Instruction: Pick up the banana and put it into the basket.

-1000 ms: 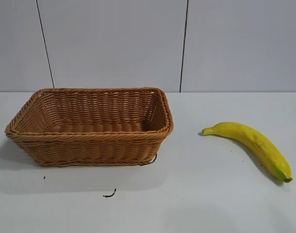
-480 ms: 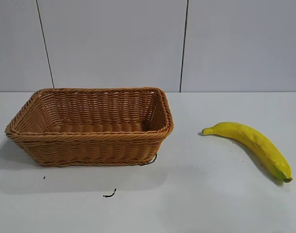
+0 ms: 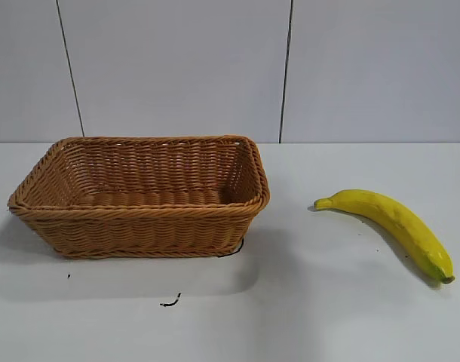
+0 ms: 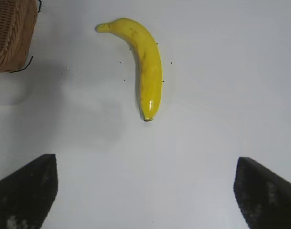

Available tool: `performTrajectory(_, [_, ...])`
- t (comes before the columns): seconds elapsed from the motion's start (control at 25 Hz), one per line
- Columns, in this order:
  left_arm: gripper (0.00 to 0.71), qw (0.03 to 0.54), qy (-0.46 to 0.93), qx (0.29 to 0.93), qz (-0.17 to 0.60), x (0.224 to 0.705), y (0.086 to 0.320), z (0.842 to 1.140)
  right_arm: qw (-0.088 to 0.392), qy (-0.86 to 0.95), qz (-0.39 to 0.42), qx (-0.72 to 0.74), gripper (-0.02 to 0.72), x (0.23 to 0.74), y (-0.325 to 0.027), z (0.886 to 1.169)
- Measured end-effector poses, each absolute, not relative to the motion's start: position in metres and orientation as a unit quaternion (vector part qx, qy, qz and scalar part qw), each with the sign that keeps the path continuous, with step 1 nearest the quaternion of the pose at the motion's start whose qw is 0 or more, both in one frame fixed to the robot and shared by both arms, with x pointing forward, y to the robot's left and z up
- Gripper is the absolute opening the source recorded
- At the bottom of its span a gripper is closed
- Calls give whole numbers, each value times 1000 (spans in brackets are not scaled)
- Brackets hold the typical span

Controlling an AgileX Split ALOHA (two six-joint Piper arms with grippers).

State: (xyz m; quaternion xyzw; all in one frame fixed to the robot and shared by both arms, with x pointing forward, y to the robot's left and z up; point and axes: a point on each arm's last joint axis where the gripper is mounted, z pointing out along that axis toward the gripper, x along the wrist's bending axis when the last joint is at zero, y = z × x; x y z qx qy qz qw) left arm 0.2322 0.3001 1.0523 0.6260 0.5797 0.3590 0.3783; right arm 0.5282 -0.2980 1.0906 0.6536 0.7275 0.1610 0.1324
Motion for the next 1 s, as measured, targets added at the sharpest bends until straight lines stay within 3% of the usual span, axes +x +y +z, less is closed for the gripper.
performTrajectory(0.28, [635,378,580,626,359,232,300,1052,111,751,142,635,689,583,-298,1062])
performTrajectory(0.56, [635,378,580,626,359,232,300,1052,46,758,143,635,689,604,-290,1021])
performTrajectory(1.0, [635,378,580,626,359,232,300,1052,31,794,84,601,689,624,-266,958])
